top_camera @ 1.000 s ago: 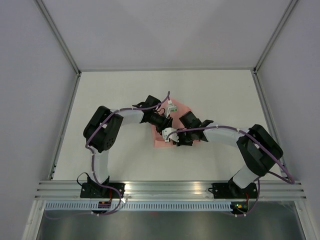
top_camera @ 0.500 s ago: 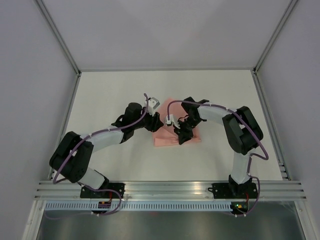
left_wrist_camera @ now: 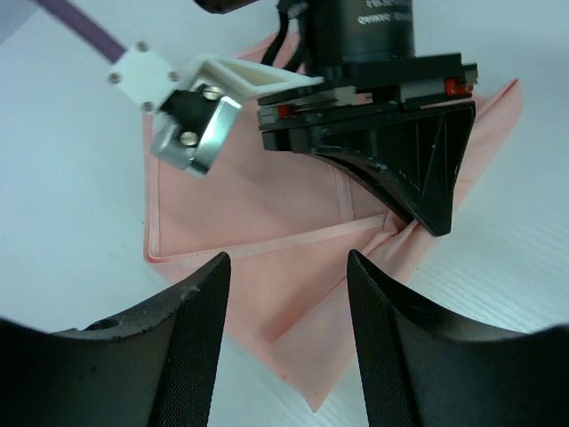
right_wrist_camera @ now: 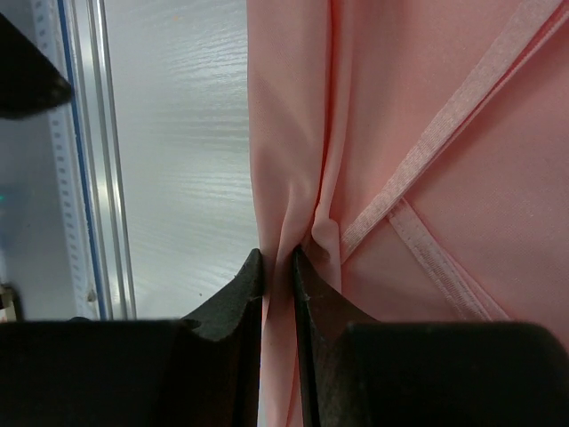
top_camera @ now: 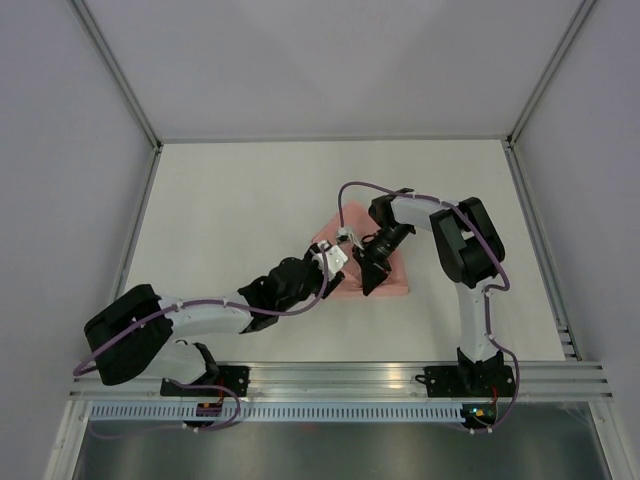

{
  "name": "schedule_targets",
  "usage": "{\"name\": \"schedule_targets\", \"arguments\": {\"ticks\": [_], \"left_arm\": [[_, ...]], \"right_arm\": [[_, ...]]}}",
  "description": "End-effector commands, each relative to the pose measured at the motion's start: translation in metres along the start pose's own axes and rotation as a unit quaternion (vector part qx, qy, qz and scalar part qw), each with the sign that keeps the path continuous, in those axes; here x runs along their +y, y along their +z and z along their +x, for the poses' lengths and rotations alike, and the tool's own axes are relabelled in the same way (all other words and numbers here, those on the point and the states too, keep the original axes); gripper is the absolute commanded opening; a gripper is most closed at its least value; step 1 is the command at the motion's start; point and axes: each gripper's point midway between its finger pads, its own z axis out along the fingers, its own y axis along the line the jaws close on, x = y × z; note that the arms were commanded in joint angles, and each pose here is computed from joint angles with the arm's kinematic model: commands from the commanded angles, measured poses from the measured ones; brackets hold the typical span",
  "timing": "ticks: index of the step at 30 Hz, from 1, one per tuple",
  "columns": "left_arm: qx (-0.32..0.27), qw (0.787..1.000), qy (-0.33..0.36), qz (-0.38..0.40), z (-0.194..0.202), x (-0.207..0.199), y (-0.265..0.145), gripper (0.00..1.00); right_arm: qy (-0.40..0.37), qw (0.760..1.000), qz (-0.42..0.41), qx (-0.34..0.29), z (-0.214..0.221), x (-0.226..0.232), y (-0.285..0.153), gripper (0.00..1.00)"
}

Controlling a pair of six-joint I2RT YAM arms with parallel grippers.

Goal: Fold the napkin, place the utensils inside, and roll it up
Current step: Roll the napkin at the center of the board.

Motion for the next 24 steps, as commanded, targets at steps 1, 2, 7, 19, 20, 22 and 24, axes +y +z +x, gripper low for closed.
{"name": "schedule_targets", "arguments": {"ticks": [1, 2, 7, 19, 20, 22, 24], "left_arm": [[-0.006, 0.995, 0.098, -0.019, -0.010, -0.009, 0.009, 0.61], [0.005, 0.994, 0.111, -0.012, -0.004, -0.017, 0.015, 0.61], [0.019, 0.985, 0.168, 0.028, 0.006, -0.057, 0.028, 0.61], [0.056, 0.973, 0.197, 0.108, 0.037, -0.105, 0.048, 0.62], [0.060, 0.972, 0.199, 0.111, 0.040, -0.106, 0.050, 0.62], [0.064, 0.971, 0.203, 0.113, 0.045, -0.108, 0.052, 0.61], [0.070, 0.969, 0.207, 0.118, 0.052, -0.110, 0.055, 0.61]], "right_arm": [[0.002, 0.998, 0.006, 0.067, 0.039, -0.021, 0.009, 0.15], [0.006, 0.998, 0.005, 0.068, 0.040, -0.021, 0.010, 0.15], [0.021, 0.998, 0.001, 0.062, 0.042, -0.025, 0.008, 0.15], [0.035, 0.998, 0.009, 0.058, 0.047, -0.033, 0.005, 0.15], [0.035, 0.998, 0.008, 0.058, 0.047, -0.033, 0.005, 0.15], [0.037, 0.998, 0.007, 0.056, 0.047, -0.033, 0.005, 0.15], [0.037, 0.998, 0.008, 0.055, 0.046, -0.035, 0.004, 0.15]]}}
